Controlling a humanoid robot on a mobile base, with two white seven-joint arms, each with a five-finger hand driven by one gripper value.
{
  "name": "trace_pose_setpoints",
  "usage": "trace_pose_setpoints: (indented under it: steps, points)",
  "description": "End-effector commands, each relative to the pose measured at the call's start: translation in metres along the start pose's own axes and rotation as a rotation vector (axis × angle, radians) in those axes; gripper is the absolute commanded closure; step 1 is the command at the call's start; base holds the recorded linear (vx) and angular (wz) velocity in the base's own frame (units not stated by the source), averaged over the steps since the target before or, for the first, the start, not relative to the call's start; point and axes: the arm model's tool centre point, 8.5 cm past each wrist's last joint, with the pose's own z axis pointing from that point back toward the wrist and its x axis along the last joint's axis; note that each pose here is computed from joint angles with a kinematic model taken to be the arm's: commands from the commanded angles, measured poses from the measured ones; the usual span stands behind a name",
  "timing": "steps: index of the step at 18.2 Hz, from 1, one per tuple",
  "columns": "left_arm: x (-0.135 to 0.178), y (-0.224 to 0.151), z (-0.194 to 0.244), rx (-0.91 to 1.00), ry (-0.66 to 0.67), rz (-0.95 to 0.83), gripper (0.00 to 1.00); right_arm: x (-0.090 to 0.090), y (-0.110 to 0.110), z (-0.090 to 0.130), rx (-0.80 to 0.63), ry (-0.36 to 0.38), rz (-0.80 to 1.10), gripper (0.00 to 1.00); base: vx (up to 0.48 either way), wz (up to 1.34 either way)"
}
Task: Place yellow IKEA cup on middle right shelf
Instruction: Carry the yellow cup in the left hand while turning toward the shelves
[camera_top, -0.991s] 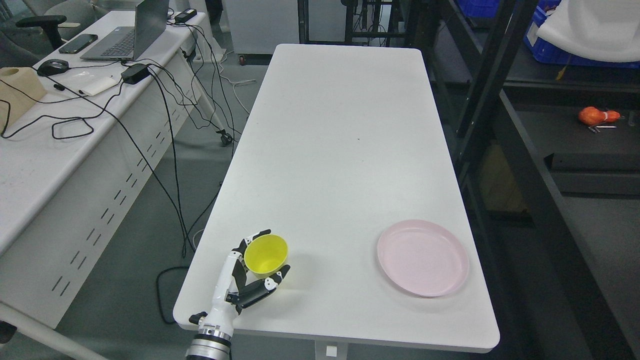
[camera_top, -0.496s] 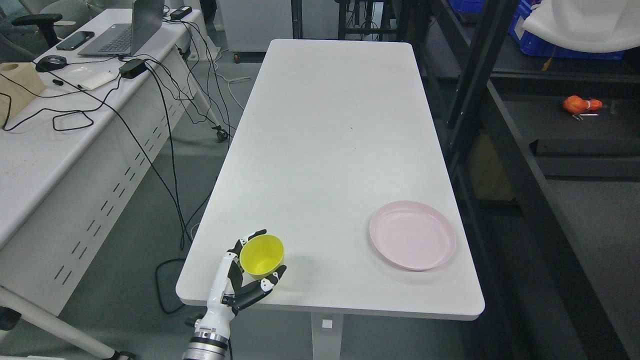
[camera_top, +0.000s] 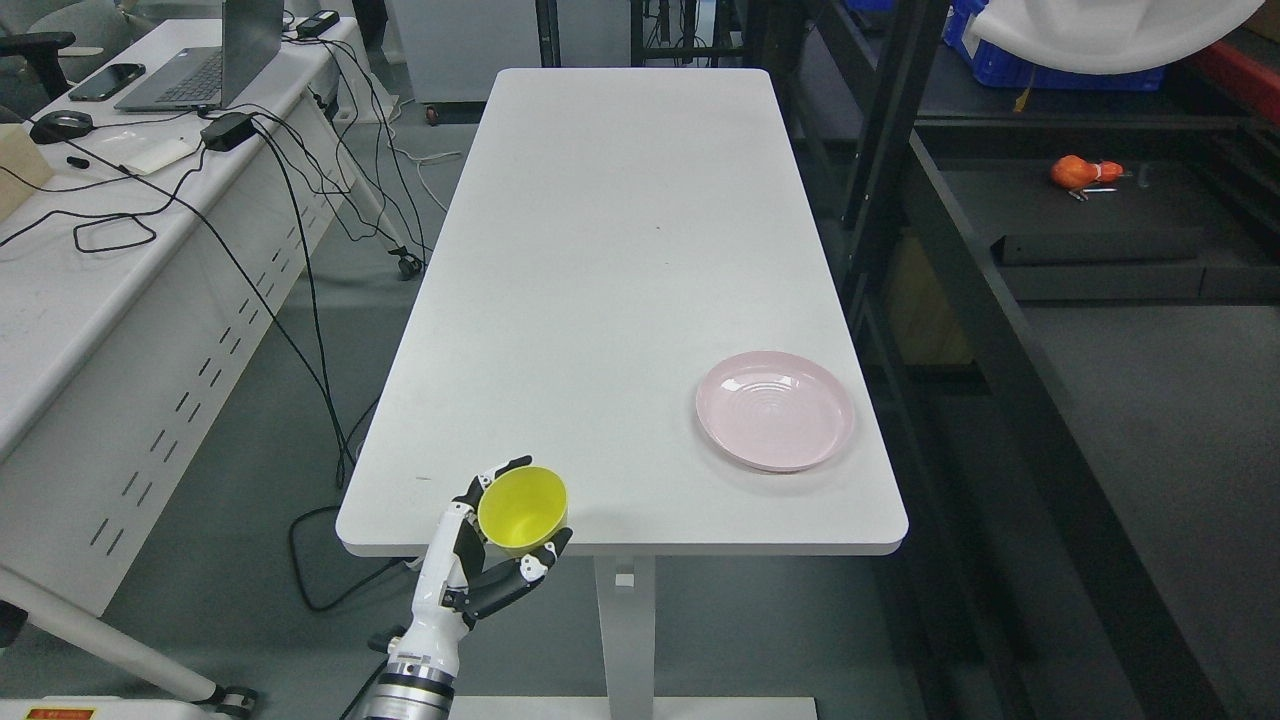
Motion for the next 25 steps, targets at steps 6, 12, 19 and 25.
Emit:
trace_pose_setpoints:
  steps: [6, 12, 19, 25]
  points:
    - [0.008, 0.003, -0.006, -0.009, -0.024, -0.018, 0.99, -0.007, -0.028, 0.003, -0.228, 0.01, -0.005, 0.01, -0.145, 0.08]
    - [0.007, 0.002, -0.006, -0.01, -0.023, -0.015, 0.99, -0.007, -0.028, 0.003, -0.228, 0.01, -0.005, 0.01, -0.159, 0.15]
    - [0.008, 0.001, -0.006, -0.012, -0.025, -0.015, 0.99, -0.007, -0.028, 0.003, -0.228, 0.01, -0.005, 0.0, -0.178, 0.1]
    - [0.027, -0.017, -0.008, -0.06, -0.095, 0.001, 0.99, -0.007, -0.028, 0.003, -0.228, 0.01, -0.005, 0.01, -0.172, -0.1]
